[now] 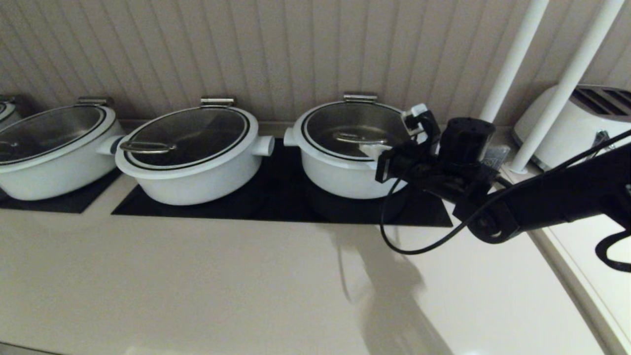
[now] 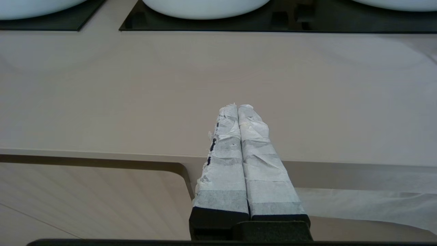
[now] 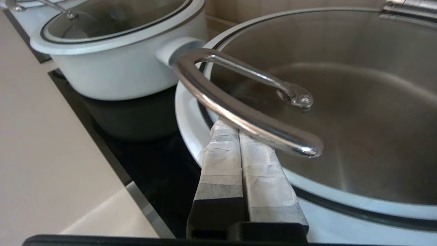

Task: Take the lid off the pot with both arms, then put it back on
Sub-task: Open the food pot lid a small opening with the right arm

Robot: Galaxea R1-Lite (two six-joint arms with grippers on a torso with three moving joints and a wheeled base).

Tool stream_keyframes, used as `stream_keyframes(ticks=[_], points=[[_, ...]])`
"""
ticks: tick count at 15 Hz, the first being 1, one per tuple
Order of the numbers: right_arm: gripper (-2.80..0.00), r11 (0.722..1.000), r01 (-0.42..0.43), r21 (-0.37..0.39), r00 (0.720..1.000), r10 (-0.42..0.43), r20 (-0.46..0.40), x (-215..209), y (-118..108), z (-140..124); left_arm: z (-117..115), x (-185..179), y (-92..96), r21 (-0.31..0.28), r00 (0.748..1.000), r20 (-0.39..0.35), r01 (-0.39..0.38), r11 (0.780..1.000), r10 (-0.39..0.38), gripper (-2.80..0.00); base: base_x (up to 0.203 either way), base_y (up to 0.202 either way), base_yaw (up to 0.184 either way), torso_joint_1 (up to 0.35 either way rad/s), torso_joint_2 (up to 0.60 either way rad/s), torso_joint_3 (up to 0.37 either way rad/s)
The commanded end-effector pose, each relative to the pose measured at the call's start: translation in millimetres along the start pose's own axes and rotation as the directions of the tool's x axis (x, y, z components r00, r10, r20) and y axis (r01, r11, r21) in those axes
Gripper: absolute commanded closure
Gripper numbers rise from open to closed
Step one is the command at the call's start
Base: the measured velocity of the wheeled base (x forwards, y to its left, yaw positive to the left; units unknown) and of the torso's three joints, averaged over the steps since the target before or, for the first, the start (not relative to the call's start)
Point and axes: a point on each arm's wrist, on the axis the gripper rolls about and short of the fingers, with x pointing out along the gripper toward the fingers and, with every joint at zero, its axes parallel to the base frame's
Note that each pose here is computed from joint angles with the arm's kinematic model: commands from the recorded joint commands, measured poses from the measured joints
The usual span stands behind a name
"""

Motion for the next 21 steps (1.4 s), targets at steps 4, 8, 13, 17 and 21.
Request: stream_keyframes(ticks=[4, 8, 13, 17, 21], points=[[0.00, 1.000, 0.029, -0.011, 0.999, -0.029, 0.033, 4.9, -3.0, 12.5, 0.0, 0.0, 0.0, -0.002, 1.000, 0.001, 0.000, 1.000, 0.000, 0.00, 0.000, 0.000, 0.000, 0.000, 0.00, 0.000], [0.00, 0.999, 0.041, -0.016, 0.998, -0.041, 0.045, 4.9, -7.1, 22.0, 0.0, 0.0, 0.0, 0.004, 1.000, 0.001, 0.000, 1.000, 0.000, 0.00, 0.000, 0.000, 0.000, 0.000, 0.00, 0.000], [0.00, 0.999, 0.048, -0.022, 0.998, -0.047, 0.052, 4.4, -9.7, 24.6, 0.0, 0.0, 0.0, 0.115, 1.000, 0.001, 0.002, 0.993, -0.002, 0.00, 0.000, 0.000, 0.000, 0.000, 0.00, 0.000], [0.00, 0.999, 0.046, -0.022, 0.998, -0.045, 0.053, 4.1, -8.9, 25.8, -0.1, -0.1, -1.1, 0.160, 0.999, -0.001, 0.048, 0.986, -0.049, 0.00, 0.000, 0.000, 0.000, 0.000, 0.00, 0.000], [0.00, 0.999, 0.046, -0.024, 0.997, -0.045, 0.059, 3.5, -8.7, 28.3, 3.4, -0.1, -1.1, 0.172, 0.998, 0.034, 0.043, 0.984, -0.050, 0.00, 0.000, 0.000, 0.000, 0.000, 0.00, 0.000]])
